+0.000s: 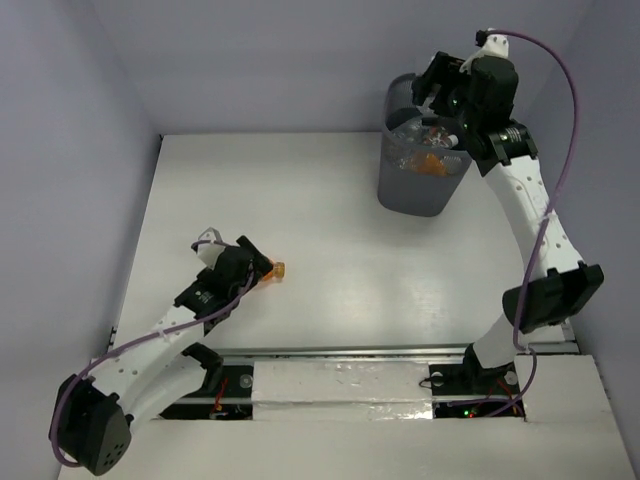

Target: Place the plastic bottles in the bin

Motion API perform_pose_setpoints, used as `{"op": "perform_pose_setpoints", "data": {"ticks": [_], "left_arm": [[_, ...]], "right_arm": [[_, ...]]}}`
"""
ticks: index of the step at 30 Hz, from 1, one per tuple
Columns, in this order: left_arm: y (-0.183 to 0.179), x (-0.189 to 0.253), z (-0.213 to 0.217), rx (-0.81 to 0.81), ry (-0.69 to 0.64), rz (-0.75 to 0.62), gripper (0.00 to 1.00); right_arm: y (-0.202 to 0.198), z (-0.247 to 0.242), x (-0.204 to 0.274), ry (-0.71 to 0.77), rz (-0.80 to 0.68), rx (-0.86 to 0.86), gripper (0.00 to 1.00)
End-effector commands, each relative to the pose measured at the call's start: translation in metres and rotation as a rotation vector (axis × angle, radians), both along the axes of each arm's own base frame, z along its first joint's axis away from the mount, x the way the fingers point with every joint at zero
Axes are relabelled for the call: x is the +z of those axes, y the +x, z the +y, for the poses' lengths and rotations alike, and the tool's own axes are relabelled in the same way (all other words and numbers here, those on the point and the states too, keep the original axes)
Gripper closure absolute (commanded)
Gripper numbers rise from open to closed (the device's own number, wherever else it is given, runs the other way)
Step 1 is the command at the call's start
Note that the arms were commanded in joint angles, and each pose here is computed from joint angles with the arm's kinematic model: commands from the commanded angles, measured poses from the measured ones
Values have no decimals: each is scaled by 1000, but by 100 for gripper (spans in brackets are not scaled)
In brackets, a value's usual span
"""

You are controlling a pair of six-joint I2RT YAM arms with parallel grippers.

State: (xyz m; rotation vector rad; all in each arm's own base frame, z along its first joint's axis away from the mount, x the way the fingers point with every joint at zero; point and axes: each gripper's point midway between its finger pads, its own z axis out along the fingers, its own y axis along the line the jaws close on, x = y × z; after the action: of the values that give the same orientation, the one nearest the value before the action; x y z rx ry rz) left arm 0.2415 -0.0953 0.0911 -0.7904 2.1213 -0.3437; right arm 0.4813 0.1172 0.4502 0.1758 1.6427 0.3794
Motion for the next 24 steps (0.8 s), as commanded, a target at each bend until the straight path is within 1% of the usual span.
{"op": "perform_pose_setpoints", "data": {"ticks": [1,2,3,4,5,6,8,11,12,13,15,16,18,19,20,22,23,24], "left_arm": [[9,-5,9,76,2,-17,1],[10,-9,10,80,15,-11,1],[10,-15,14,90,32,7,1],[12,-16,16,102,33,2,1],[12,-18,17,104,38,6,1],[12,-24,21,117,45,16,1],[17,-27,23,132,32,2,1],[19,-31,21,125,30,0,1],[19,-36,21,124,38,12,1],[22,-35,20,121,37,5,1],[26,-39,17,112,44,17,2],[30,-37,14,110,39,7,3],[37,-37,9,97,37,3,5],[43,-33,6,93,27,-19,7],[47,-33,4,87,28,-24,14],[57,-28,-2,62,37,-37,25],[63,-24,-7,48,32,-53,33],[71,-16,-14,16,36,-64,37]], "right_arm": [[6,-28,4,-22,16,-90,10],[6,-28,-2,-26,33,-90,5],[5,-28,-4,-25,38,-89,4],[2,-25,-5,-19,32,-71,4],[-10,-25,14,9,-28,-61,4],[-14,-24,-1,11,-9,-52,4],[-36,-20,5,45,-51,-8,4],[-56,-17,6,79,-81,27,5],[-72,-17,15,96,-113,42,5],[-75,-13,-8,97,-75,63,5],[-93,-7,-6,129,-101,117,6],[-95,-2,-31,131,-53,144,6],[-104,8,-40,158,-47,190,6],[-113,15,-44,161,-40,228,6],[-115,17,-61,167,-7,236,6],[-125,29,-74,169,17,285,6],[-132,27,-84,172,31,285,6],[-136,26,-87,173,31,286,6]]}}
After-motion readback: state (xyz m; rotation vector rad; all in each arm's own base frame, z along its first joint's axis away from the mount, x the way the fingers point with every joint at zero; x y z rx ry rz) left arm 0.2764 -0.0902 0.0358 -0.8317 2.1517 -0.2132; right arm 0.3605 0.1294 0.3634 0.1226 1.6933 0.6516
